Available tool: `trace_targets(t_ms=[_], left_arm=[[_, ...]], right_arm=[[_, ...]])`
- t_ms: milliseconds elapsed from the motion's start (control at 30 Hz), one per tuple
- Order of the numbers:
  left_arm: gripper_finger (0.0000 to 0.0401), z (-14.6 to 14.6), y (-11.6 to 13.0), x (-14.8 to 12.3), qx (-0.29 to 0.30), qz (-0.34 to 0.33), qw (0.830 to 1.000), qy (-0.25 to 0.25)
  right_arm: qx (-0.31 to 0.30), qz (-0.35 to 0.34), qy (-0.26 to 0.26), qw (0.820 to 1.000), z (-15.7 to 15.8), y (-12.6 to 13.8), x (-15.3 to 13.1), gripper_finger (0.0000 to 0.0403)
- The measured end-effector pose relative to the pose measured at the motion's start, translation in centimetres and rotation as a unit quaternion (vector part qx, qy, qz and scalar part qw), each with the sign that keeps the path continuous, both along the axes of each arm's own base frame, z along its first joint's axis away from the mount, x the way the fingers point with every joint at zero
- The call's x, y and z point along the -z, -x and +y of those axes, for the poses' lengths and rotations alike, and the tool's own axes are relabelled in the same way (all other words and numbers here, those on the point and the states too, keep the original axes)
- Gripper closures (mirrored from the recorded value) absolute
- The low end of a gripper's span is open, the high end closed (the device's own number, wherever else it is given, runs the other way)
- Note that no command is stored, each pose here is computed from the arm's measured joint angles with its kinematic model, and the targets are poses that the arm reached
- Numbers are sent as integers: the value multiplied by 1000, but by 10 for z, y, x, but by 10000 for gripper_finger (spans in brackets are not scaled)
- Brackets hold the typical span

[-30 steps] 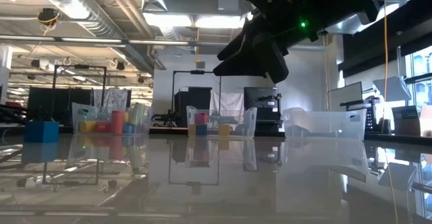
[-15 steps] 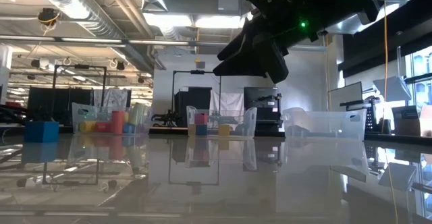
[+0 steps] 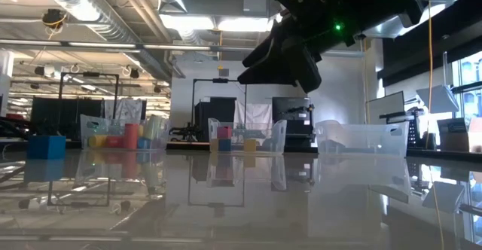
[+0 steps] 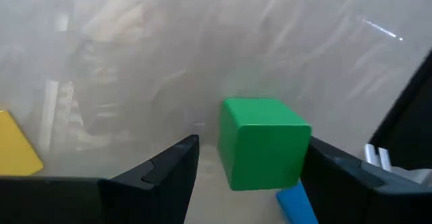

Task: Sort blocks by size
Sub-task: Put the square green block into the middle transparent bin

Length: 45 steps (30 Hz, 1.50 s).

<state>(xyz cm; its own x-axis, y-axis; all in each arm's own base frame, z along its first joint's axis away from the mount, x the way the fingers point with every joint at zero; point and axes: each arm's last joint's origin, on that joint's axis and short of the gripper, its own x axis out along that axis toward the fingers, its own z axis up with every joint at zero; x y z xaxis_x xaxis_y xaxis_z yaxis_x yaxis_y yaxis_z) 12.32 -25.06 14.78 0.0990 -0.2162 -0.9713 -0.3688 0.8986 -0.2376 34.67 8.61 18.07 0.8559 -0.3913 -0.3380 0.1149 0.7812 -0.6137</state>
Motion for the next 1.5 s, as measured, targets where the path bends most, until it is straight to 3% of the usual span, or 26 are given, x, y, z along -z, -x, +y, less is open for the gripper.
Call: trace_targets(t_ms=[300,600,867,1500], left_arm=[[176,2,-4,3,4,6,1000,-8],[271,6,-8,2,37,-6,999,-15],[272,23,-21,-15,57,-41,997,-20],[262,108,-62,-71,77,-163,979,-99]], right_arm=[[0,-1,0,1000,0,0,0,125],[0,0,1,1000,0,0,0,125],[0,-1,1,1000,0,0,0,125],[0,-1,1,1000,0,0,0,125]])
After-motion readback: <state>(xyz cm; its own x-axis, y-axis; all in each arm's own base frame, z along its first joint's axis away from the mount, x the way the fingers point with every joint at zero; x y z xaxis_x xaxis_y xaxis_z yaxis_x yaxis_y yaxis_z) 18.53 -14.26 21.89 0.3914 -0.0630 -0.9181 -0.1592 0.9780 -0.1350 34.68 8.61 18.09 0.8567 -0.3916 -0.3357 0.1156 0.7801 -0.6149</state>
